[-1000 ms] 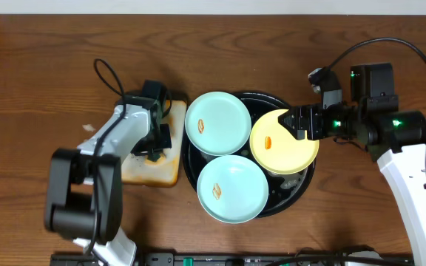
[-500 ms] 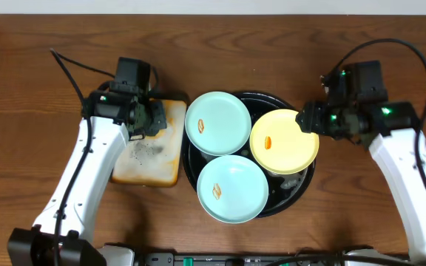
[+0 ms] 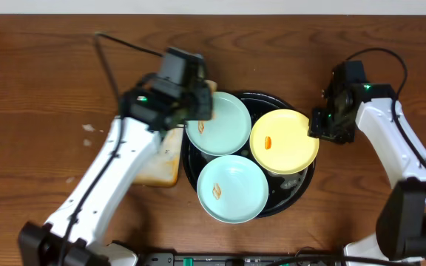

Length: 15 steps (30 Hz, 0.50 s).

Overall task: Clean dirty plates on tray and stack at the side
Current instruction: 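Scrub the yellow plate with the sponge while right gripper holds it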

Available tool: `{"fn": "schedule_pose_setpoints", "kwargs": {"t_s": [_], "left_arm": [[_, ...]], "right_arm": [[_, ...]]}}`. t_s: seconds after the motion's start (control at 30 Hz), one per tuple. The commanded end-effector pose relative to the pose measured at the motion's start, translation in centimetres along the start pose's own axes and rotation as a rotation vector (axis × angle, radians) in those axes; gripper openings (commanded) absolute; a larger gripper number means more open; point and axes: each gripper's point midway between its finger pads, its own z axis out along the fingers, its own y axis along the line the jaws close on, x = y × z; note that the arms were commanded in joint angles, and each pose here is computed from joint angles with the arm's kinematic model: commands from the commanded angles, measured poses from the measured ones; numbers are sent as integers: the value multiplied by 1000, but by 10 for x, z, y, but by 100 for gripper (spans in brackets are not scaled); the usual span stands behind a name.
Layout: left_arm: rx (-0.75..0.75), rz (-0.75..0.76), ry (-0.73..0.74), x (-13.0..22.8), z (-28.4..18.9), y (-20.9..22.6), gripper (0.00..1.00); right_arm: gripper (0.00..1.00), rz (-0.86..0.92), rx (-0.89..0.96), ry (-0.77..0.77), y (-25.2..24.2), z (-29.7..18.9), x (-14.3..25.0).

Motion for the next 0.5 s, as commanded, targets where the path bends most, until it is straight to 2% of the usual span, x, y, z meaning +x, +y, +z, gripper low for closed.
{"fn": "schedule_pose_setpoints", "kwargs": {"t_s": [0.0, 0.1, 0.23, 0.47], "left_arm": [[60, -29, 57, 12, 19, -31, 8], [106, -24, 91, 22, 37, -54, 8], [161, -6, 110, 30, 58, -80, 8], [241, 45, 159, 53, 88, -119, 8]], "right_arm": [[36, -14, 45, 27, -11, 10, -3], [29, -19, 71, 52, -17, 21, -3], [26, -59, 74, 91, -18, 36, -1], [9, -58, 81, 114, -20, 49, -2]]}}
